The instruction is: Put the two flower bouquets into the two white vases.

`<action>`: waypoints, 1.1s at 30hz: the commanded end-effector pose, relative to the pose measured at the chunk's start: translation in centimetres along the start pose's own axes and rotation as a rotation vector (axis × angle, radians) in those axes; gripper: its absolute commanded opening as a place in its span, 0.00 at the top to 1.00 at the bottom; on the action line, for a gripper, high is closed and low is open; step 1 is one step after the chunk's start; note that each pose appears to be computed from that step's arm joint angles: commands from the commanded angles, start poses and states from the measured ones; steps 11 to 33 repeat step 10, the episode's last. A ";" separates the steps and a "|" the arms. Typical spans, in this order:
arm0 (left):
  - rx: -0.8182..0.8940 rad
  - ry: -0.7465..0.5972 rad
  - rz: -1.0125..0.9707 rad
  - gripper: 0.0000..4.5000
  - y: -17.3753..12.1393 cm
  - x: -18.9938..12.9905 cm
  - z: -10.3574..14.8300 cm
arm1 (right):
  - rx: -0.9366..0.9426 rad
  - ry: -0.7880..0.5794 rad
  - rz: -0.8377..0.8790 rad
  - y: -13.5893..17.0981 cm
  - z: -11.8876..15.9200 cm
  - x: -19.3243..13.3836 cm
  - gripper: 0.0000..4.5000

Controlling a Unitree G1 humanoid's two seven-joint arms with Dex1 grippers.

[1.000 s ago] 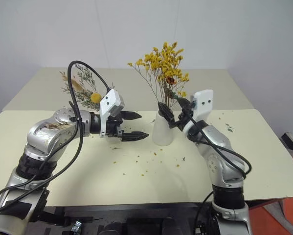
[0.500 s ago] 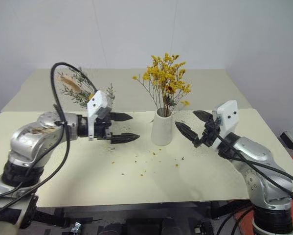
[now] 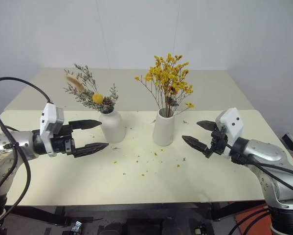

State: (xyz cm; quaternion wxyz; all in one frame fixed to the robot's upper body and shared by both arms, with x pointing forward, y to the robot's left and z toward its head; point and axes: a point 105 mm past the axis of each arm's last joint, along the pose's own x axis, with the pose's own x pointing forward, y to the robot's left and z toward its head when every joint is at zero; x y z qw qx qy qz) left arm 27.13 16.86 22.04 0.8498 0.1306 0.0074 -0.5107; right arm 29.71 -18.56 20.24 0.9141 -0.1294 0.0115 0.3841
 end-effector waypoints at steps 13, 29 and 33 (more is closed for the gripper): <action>0.029 -0.017 0.053 0.00 0.6 -2.5 -0.3 | -0.034 0.022 0.017 -0.2 0.9 -0.9 0.01; 0.029 -0.017 0.053 0.00 0.6 -2.5 -0.3 | -0.034 0.022 0.017 -0.2 0.9 -0.9 0.01; 0.029 -0.017 0.053 0.00 0.6 -2.5 -0.3 | -0.034 0.022 0.017 -0.2 0.9 -0.9 0.01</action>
